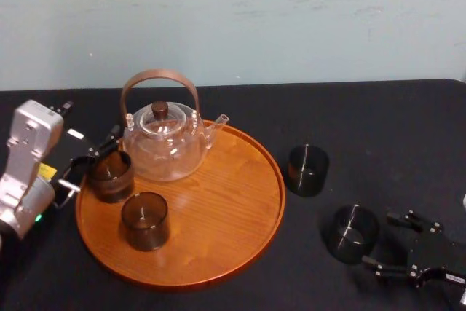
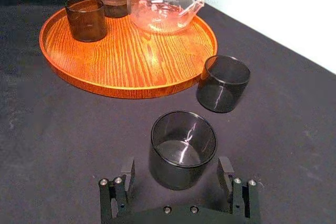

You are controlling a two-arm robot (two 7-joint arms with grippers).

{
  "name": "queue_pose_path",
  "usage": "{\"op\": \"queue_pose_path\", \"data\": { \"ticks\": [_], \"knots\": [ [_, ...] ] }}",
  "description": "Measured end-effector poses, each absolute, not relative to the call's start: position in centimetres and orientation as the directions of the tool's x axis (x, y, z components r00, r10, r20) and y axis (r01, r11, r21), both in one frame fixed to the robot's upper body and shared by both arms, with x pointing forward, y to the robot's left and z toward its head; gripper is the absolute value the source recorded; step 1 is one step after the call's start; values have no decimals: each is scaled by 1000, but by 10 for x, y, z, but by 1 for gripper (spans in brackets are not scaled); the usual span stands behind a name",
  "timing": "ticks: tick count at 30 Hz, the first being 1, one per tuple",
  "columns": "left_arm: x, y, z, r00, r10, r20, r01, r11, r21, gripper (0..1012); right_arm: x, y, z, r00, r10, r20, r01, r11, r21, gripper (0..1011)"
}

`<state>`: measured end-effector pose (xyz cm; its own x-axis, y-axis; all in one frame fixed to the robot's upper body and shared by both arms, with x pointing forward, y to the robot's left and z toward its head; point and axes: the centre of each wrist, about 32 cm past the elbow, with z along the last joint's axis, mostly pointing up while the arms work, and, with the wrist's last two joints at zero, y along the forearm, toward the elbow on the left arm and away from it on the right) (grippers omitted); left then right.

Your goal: Pick up the glass from the table and place it on the tray.

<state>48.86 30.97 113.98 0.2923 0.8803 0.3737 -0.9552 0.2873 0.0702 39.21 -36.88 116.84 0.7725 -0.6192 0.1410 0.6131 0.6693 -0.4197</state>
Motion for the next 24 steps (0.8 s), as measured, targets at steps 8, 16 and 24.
{"op": "queue_pose_path", "data": {
  "ticks": [8,16,24],
  "knots": [
    [489,310,1140,292,880,374,-955,287,70,1001,397,-365,1164,765,-634,112,610,657,-444,1003],
    [489,310,1140,292,880,374,-955,287,70,1001,403,-361,1164,752,-653,88,609,638,-471,1002],
    [489,310,1140,292,880,374,-955,287,70,1002,408,-358,1166,752,-656,71,597,631,-496,1003]
  ]
}}
